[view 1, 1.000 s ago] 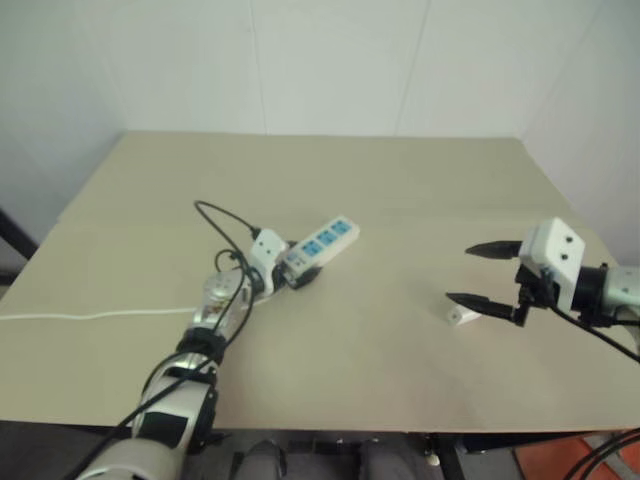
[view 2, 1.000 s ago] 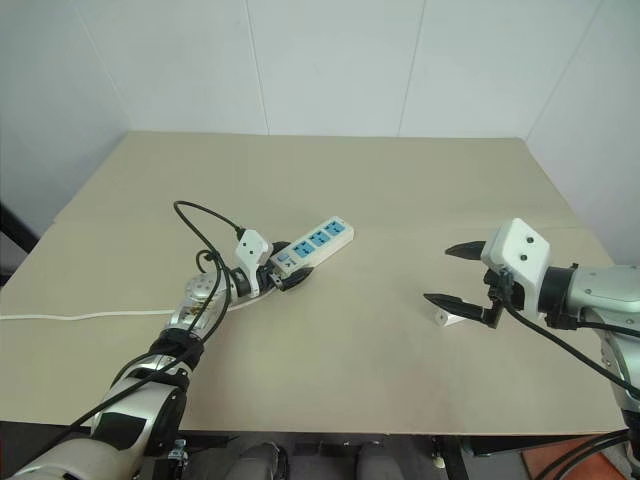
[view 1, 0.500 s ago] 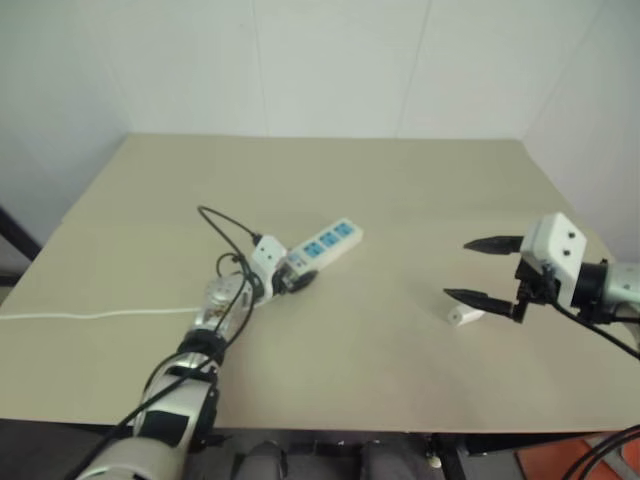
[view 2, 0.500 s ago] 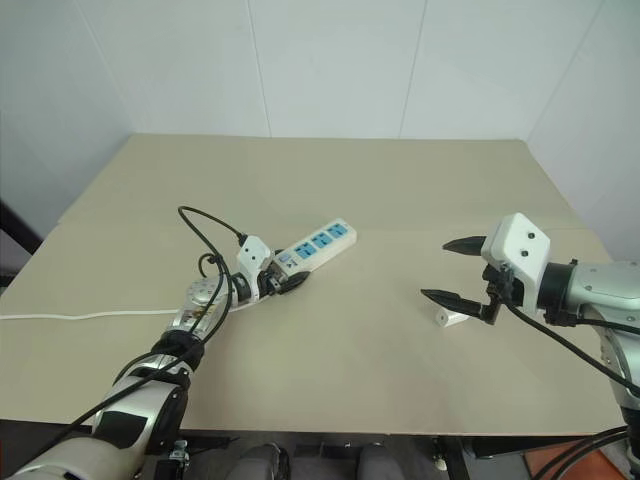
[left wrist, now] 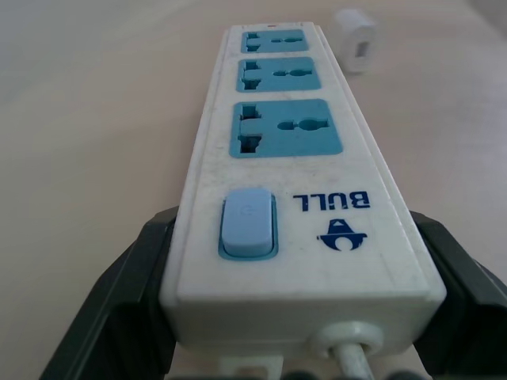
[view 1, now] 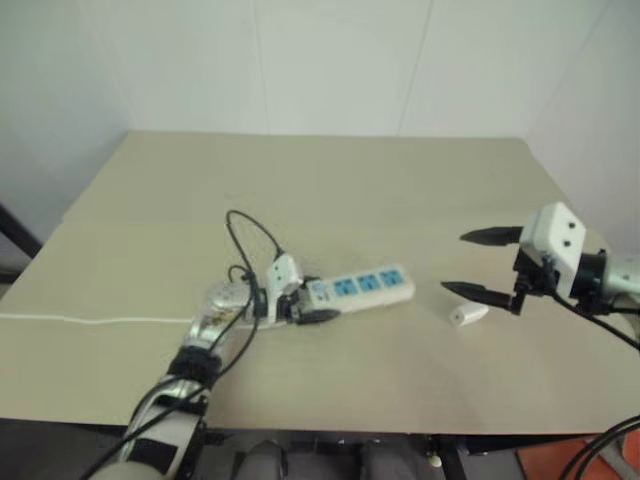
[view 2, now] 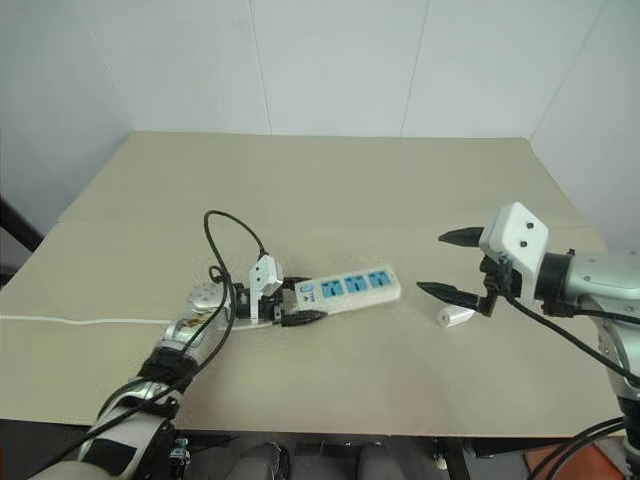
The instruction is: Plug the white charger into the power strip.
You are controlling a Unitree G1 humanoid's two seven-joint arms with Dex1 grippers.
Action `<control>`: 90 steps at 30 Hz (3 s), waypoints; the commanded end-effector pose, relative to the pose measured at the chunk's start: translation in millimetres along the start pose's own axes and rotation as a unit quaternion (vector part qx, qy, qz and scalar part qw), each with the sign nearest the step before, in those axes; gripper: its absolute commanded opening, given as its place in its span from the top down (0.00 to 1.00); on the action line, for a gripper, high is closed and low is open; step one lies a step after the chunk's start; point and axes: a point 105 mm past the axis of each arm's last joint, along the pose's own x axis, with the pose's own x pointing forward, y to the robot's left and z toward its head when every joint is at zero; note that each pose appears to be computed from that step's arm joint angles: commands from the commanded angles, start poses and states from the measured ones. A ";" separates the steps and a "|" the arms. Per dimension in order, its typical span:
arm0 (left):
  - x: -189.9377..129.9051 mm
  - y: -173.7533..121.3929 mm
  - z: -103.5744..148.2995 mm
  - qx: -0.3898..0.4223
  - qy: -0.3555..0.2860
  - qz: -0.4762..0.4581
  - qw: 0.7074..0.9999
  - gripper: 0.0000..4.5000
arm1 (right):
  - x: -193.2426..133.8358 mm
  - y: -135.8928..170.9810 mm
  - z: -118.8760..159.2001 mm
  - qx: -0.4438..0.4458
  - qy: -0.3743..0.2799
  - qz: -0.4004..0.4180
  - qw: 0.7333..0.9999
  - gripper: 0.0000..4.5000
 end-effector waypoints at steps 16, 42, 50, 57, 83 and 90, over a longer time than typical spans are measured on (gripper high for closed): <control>1.2 -40.7 -36.0 -0.024 0.050 -0.039 0.998 0.26 | 13.2 -4.2 -46.7 -0.212 0.192 0.168 0.943 0.00; 11.9 -46.3 -41.8 0.012 0.053 -0.058 0.997 0.26 | 39.4 11.5 -114.5 -0.280 0.336 0.300 0.848 0.19; 12.6 -45.3 -42.5 0.007 0.044 -0.048 0.998 0.26 | 45.5 21.9 -113.1 -0.275 0.323 0.315 0.849 0.74; 9.0 -41.3 -41.3 0.010 0.046 -0.042 0.998 0.26 | 83.9 -2.8 -52.0 -0.161 0.176 0.190 0.952 0.74; 6.6 -43.8 -47.3 0.021 0.062 -0.051 0.997 0.26 | 124.2 88.2 18.4 0.168 -0.210 0.238 0.933 0.74; 6.2 -44.6 -47.7 0.022 0.063 -0.055 0.996 0.26 | 133.9 84.9 12.1 0.198 -0.222 0.215 0.930 0.74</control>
